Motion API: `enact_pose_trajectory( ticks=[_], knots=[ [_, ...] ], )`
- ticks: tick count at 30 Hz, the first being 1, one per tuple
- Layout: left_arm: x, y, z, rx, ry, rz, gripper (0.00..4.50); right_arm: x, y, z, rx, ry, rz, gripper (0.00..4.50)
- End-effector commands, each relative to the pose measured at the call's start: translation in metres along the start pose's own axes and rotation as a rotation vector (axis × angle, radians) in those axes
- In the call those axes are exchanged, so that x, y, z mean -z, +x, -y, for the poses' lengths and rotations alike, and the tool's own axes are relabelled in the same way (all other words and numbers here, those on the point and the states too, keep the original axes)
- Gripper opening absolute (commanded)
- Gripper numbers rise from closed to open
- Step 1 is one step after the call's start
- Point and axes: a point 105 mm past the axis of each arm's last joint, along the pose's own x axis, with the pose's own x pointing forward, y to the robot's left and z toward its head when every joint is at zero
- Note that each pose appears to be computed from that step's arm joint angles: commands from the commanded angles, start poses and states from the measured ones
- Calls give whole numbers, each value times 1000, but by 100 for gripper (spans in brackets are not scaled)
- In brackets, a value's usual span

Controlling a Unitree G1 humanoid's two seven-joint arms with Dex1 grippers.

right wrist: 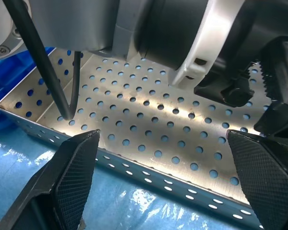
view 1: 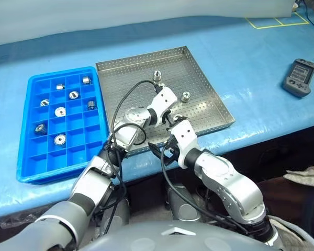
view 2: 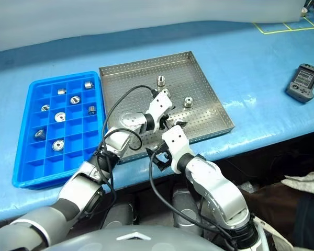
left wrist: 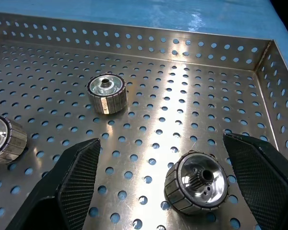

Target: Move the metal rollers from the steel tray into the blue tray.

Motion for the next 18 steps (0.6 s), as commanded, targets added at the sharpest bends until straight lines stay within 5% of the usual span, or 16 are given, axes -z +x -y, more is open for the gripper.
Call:
enact_pose_trajectory(
  ticks=[1,5,14,18],
  knots=[
    [0,9,12,75,101,-36,446,-14,-4,-6,-19,-29,55,450],
    [8,13,11,60,119,-76,446,-14,-4,-6,-16,-28,55,450],
    [10,8,-2,-27,61,-77,172,-14,-3,-6,-15,-22,55,450],
    [-3,-9,-24,-187,-23,-2,172,-15,0,-9,-43,-26,53,450]
  ],
)
